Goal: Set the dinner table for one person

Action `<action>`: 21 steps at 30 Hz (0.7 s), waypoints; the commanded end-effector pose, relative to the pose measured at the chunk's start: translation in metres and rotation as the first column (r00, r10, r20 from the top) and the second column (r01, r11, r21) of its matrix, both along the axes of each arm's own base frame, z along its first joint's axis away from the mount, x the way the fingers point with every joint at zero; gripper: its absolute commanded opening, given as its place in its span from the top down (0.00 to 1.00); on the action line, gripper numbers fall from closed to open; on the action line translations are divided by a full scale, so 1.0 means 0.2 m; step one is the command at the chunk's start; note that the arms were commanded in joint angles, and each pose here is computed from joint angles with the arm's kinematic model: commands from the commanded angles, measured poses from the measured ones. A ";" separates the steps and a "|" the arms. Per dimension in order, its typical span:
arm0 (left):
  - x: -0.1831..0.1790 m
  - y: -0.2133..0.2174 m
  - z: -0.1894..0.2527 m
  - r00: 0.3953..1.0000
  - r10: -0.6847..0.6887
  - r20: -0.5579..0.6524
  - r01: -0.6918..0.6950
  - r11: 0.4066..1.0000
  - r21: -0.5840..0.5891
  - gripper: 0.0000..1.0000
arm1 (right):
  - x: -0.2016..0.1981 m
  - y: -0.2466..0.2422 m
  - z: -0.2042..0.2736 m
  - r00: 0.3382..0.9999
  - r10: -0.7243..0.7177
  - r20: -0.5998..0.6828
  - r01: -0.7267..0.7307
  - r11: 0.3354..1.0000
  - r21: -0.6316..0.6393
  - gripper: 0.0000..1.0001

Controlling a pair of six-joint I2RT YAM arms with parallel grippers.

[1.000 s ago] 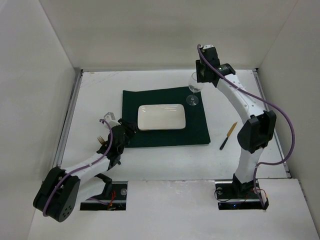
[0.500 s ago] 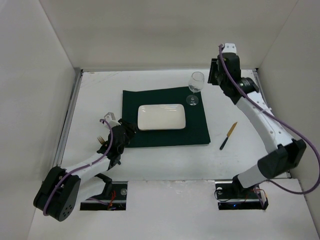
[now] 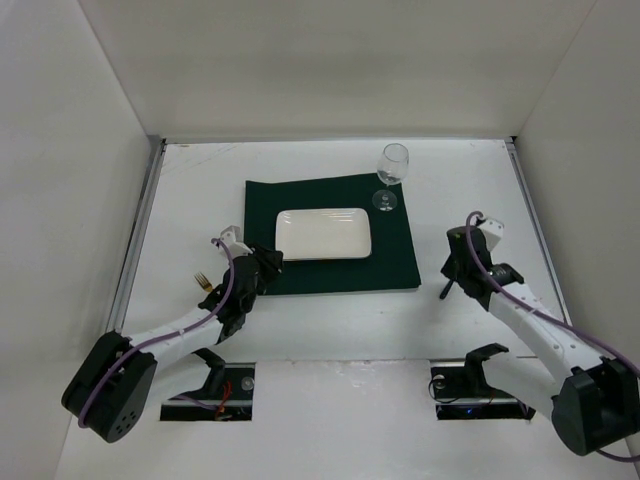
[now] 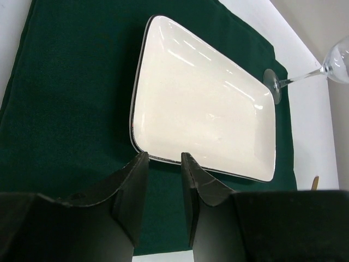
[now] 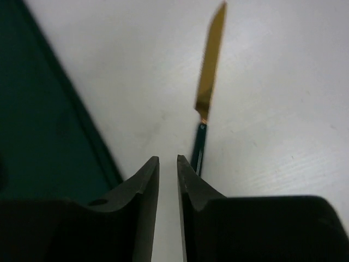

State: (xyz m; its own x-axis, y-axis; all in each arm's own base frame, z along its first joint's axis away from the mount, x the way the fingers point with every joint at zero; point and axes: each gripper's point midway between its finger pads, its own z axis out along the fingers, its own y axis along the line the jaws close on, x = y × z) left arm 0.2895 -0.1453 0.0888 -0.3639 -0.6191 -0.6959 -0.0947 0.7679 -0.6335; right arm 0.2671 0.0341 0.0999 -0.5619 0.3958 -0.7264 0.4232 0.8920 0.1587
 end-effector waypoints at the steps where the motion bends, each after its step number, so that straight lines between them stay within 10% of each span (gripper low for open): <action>1: 0.05 -0.01 0.10 0.998 0.016 0.067 -0.015 1.000 -0.016 0.72 | -0.03 -0.05 -0.03 0.992 -0.125 0.031 0.123 0.990 0.063 0.69; 21: 0.04 0.01 0.09 0.998 0.022 0.060 -0.020 0.999 -0.031 0.70 | 0.02 -0.06 -0.30 0.983 -0.131 -0.126 0.136 0.990 0.031 0.72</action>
State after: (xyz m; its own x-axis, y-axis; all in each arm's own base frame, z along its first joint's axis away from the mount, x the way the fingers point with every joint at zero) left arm 0.2905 -0.1435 0.0892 -0.3592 -0.6221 -0.6957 -0.0992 0.7666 -0.6344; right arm 0.2518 0.0169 0.0339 -0.6250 0.4824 -0.6137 0.5668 0.8211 0.0681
